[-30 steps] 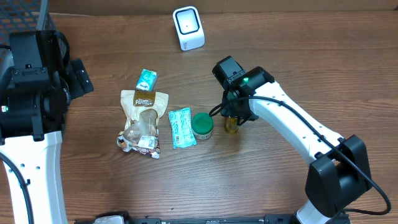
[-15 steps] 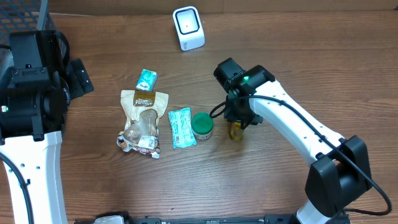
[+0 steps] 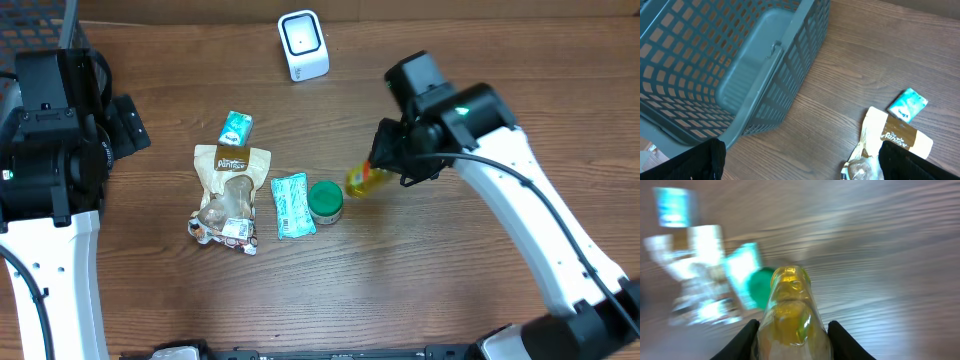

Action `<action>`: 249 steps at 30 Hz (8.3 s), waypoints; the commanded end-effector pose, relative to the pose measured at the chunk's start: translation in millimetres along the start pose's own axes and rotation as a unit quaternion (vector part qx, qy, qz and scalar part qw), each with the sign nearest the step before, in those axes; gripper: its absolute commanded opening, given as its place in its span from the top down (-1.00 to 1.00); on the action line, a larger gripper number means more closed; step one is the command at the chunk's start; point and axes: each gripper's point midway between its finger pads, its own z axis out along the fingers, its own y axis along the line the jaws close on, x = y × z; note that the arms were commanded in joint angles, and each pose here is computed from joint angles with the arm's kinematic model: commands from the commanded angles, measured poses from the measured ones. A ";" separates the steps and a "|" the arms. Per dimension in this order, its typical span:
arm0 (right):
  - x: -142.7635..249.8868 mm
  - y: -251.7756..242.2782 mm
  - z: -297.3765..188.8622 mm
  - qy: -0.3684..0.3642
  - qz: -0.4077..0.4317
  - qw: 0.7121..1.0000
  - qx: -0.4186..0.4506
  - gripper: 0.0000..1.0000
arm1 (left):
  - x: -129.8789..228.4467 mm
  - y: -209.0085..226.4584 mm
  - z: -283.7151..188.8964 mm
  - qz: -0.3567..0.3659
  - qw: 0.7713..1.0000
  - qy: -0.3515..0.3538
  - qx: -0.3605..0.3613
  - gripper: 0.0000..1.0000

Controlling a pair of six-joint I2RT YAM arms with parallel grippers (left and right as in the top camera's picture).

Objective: Scan the item barcode
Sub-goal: 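Lift the oil bottle with the right gripper and tilt it sideways, then carry the oil bottle with the right gripper to the white scanner, then hold the bottle label against the scanner face with the right gripper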

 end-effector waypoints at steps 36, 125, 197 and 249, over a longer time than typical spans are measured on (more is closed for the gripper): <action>45.8 102.7 -73.8 0.119 -0.059 0.942 -0.309 0.68 | -5.9 3.2 -4.1 0.001 1.000 -0.011 -0.006 -0.99; 92.4 57.3 -117.5 0.183 -0.228 0.858 -0.423 0.93 | -5.8 3.2 -4.0 0.001 1.000 -0.011 -0.006 -0.99; -193.2 92.9 -21.6 -0.304 -0.394 0.867 -0.032 0.91 | -5.9 3.0 -4.2 0.001 1.000 -0.011 -0.005 -0.99; -273.4 169.3 93.7 -0.460 -0.682 0.549 0.147 0.92 | -5.7 2.6 -4.0 0.001 1.000 -0.010 -0.004 -0.99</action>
